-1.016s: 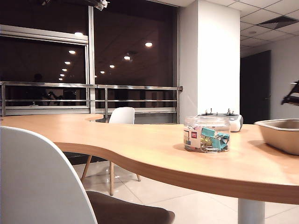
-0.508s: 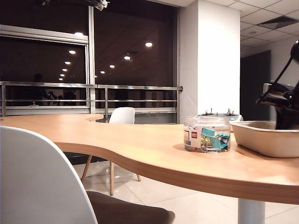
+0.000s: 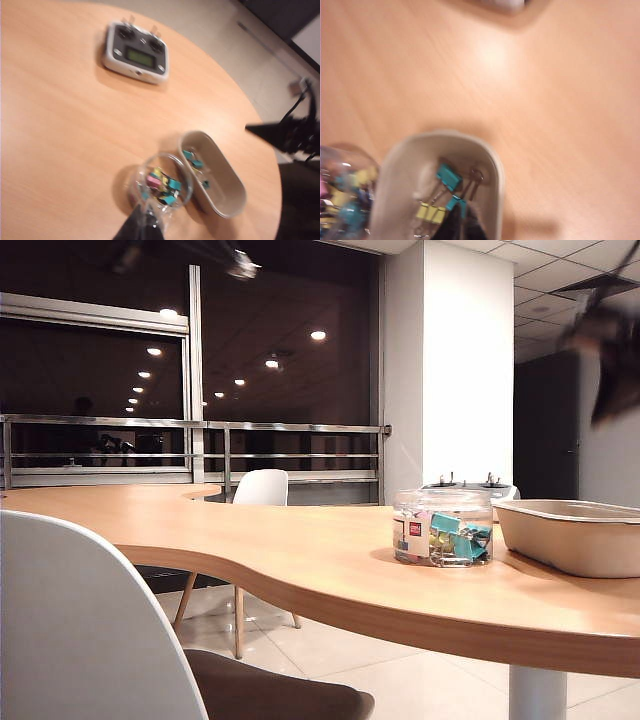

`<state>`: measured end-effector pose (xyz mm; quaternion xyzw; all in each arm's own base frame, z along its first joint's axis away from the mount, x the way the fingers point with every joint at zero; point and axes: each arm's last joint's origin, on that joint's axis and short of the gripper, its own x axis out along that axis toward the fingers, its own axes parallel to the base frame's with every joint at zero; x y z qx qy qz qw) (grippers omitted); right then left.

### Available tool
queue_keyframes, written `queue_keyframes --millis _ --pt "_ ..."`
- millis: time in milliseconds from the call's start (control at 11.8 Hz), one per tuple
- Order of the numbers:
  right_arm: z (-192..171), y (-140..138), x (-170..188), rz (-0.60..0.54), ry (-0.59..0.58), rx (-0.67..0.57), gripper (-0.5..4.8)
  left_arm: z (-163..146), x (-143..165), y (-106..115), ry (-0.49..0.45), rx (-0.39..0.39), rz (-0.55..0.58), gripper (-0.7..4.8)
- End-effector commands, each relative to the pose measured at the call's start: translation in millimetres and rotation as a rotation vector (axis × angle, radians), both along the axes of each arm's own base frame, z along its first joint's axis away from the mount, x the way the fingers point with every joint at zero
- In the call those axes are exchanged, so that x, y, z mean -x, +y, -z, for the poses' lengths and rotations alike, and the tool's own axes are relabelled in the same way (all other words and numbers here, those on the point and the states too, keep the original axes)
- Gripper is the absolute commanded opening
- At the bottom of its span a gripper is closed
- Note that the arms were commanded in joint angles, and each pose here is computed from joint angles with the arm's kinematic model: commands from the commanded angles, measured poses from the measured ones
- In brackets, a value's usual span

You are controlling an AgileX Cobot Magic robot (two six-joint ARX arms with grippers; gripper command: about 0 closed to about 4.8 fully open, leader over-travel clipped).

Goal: Pick up the box filled with clips, pour some clips from it into the rectangular paper box, and then put the clip box back on the table.

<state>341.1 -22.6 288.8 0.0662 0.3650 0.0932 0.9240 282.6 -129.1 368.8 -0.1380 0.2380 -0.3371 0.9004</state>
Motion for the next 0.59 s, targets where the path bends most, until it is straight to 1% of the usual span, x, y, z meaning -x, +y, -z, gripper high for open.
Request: queue_keyframes --millis 85,339,423,508,593 --pt "-54 2 26 0.005 -0.216 0.022 -0.06 0 -9 -32 0.004 -0.009 0.015 -0.06" --pt "-75 4 41 0.003 -0.300 0.029 -0.06 16 -23 -56 0.046 -0.036 0.052 -0.06" --pt "-89 5 55 0.004 -0.352 0.025 -0.06 36 -40 -80 0.093 -0.060 0.087 -0.06" --pt "-91 5 57 0.003 -0.360 0.025 -0.06 39 -45 -84 0.096 -0.066 0.091 -0.06" --pt "-94 7 63 -0.016 -0.349 -0.025 -0.06 88 -77 -135 0.169 -0.143 0.155 0.04"
